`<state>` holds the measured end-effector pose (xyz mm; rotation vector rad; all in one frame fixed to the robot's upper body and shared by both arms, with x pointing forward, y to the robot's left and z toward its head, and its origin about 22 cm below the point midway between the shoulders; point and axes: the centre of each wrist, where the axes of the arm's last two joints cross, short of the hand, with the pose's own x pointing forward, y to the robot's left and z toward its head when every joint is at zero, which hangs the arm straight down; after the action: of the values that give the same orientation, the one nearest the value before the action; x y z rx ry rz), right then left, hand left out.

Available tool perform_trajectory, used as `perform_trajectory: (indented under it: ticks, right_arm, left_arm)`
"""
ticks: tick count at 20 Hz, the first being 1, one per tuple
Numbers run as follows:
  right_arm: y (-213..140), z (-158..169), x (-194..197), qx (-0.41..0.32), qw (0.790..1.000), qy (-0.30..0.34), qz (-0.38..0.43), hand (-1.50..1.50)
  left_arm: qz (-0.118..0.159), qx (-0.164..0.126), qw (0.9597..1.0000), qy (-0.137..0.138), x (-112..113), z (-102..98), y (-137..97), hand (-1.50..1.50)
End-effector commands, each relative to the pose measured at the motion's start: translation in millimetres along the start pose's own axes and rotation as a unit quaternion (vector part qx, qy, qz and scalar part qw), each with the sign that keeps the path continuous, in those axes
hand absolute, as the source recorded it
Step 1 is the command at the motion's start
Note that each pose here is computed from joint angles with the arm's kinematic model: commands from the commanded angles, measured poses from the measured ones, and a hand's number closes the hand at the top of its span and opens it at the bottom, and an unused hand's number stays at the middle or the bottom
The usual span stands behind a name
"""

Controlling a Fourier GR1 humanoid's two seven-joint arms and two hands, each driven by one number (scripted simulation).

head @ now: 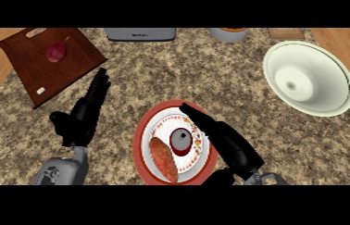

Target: Pick the can from the plate and place it in the bowl

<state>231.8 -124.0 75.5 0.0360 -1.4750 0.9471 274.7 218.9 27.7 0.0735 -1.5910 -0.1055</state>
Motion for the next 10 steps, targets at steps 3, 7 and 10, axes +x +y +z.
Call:
perform_trajectory:
  ticks: [3, 7, 10]
  right_arm:
    - [-3.8, 13.3, -0.3, 0.004, 0.999, -0.018, -0.036, -1.5]
    - [0.8, -0.9, -12.8, 0.007, 0.998, -0.013, -0.057, -1.5]
    - [3.5, -10.1, -15.0, 0.02, 0.998, 0.007, -0.064, -1.5]
  left_arm:
    - [0.007, 0.001, 1.0, -0.001, 15.1, -6.4, -15.2, 0.0]
    - [0.006, -0.005, 0.9999, -0.007, 19.8, 9.6, -15.4, 0.0]
    - [-0.002, 0.004, 1.0, -0.004, 6.7, -1.2, -14.7, 0.0]
